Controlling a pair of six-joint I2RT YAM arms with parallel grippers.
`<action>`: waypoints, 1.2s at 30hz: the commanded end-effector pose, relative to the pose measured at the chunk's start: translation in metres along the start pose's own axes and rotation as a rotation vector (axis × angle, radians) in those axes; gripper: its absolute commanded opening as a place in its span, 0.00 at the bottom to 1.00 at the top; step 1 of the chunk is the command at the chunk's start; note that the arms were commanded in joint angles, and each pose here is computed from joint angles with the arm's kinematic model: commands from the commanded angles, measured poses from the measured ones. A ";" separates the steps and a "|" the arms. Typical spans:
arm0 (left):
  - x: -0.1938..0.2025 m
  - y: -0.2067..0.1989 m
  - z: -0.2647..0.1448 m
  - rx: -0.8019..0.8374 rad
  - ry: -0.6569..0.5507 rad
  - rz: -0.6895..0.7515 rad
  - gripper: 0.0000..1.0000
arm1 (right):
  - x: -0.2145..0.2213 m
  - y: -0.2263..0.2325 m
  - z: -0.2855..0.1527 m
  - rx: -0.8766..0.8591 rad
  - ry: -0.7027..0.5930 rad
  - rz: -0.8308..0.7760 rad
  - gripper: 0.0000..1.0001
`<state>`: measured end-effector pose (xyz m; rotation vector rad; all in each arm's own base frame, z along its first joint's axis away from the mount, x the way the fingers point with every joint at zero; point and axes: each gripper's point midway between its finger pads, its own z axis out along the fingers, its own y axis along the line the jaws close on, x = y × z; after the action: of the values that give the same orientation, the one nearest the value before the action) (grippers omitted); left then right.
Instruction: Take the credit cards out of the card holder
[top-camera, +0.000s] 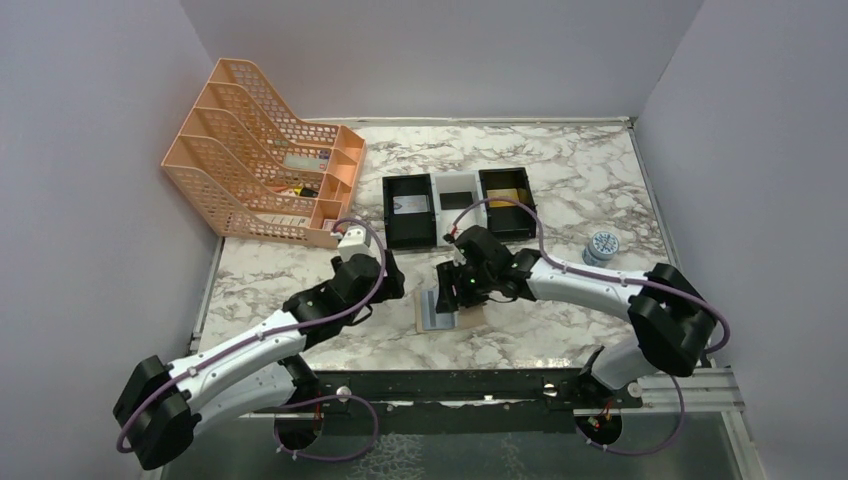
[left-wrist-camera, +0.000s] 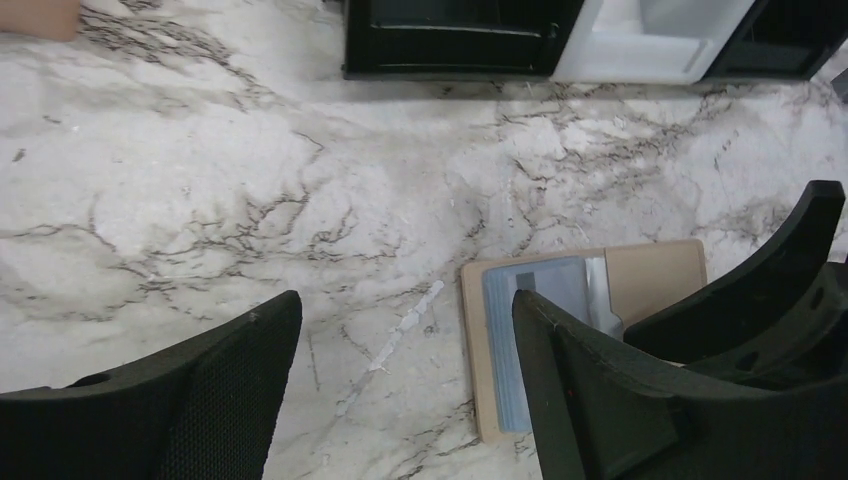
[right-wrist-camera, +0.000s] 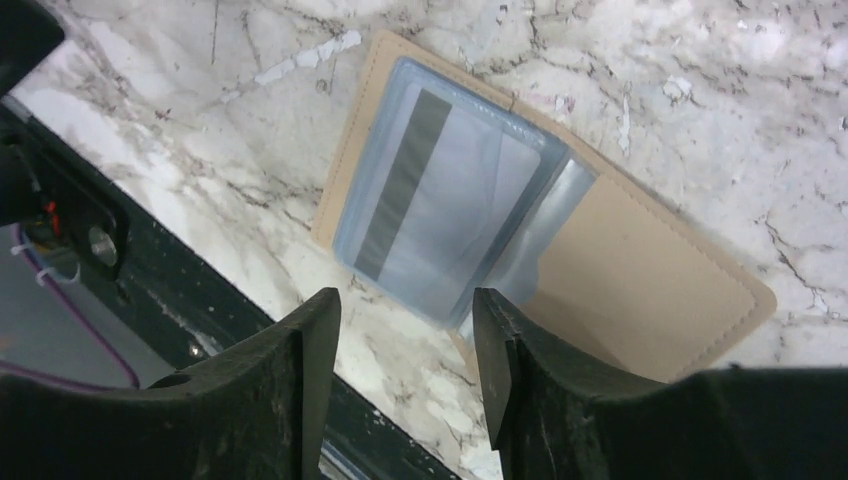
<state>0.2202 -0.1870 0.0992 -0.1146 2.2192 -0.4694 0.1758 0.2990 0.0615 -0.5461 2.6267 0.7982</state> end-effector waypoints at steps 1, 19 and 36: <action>-0.005 0.034 -0.009 -0.119 -0.074 -0.036 0.81 | -0.025 0.006 0.013 0.069 -0.061 -0.025 0.54; 0.002 0.034 -0.009 -0.106 -0.053 -0.060 0.83 | 0.001 -0.018 0.053 0.200 0.045 0.003 0.59; 0.013 0.021 0.001 -0.062 0.001 -0.054 0.83 | 0.009 -0.023 0.058 0.211 0.062 0.026 0.69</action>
<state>0.2121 -0.1638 0.0767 -0.2044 2.2467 -0.3844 0.1955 0.3226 0.0296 -0.4841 2.6788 0.5974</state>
